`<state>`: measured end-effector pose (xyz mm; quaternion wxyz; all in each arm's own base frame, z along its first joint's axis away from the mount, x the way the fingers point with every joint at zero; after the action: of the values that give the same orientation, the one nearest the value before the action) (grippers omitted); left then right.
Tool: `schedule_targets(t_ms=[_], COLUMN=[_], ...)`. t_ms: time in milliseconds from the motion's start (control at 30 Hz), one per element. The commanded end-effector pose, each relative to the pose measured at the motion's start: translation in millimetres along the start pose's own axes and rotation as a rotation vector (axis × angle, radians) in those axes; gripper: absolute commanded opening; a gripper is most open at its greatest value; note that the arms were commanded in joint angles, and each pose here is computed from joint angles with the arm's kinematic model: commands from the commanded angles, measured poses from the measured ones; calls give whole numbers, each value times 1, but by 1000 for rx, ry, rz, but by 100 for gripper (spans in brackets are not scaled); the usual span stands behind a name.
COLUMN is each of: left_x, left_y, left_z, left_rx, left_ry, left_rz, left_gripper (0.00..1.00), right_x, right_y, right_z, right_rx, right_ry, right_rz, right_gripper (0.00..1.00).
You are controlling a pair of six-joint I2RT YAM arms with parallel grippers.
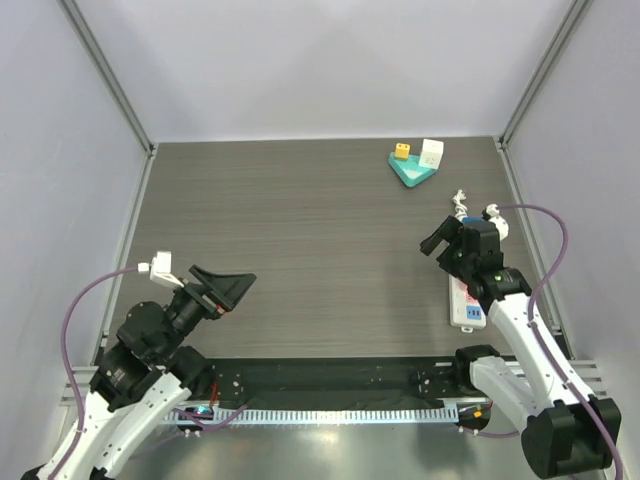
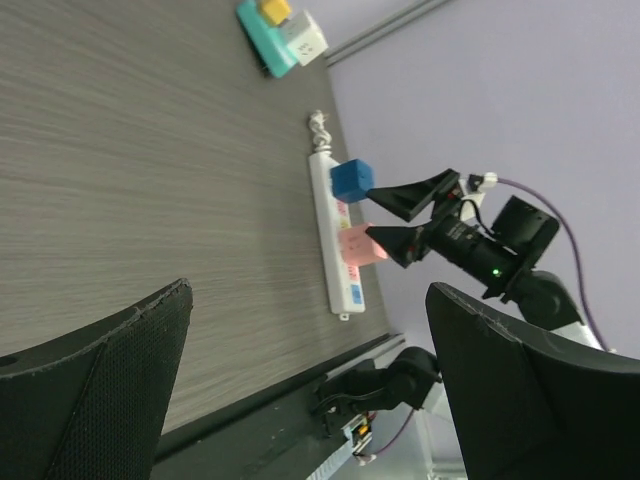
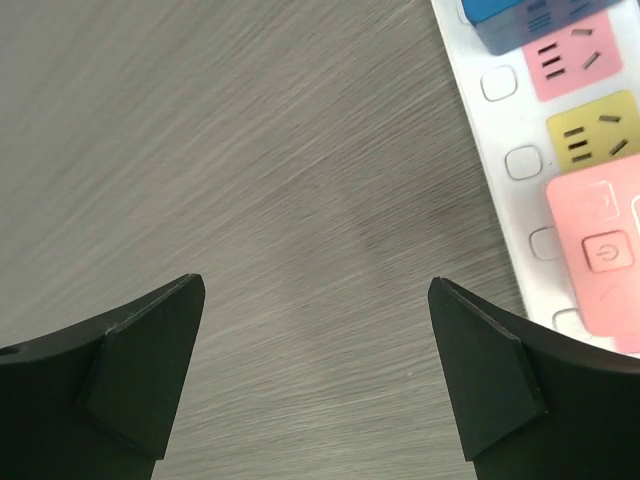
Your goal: Pull the plug off the socket
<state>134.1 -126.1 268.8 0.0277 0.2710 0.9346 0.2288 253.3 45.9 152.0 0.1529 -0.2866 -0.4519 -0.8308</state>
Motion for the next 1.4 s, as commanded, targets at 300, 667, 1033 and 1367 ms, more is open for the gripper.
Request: schedule_targets(t_ms=[300,667,1033,1367], left_x=[0,-41,-84,-92], left_y=[-9,-42,-49,-44], left_z=[20,20,17,21], left_rx=[-84,-112,-175,-222], left_ry=[174,73,80,110], left_rz=[100,244,295,280], left_gripper=[100,100,100,98], right_x=[-53,-198,-264,-299], right_y=[62,92,95,99], right_z=[84,87,76,69], right_rx=[86,-220,-355,-333], right_ry=[268,104,60,37], right_rz=[-89,-274,-394,-388], right_gripper=[100,100,97,88])
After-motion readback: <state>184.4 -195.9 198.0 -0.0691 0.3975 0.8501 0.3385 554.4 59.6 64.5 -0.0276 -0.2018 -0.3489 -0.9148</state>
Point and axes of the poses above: each gripper's point midway between its finger pads, its own x axis back along the fingers, its own z axis along the line the jaws close on, y = z × x, the point moved 2 cm from there along x, back along the fingers, and after that the axes turned 6 degrees about x, right-handed, at the moved point
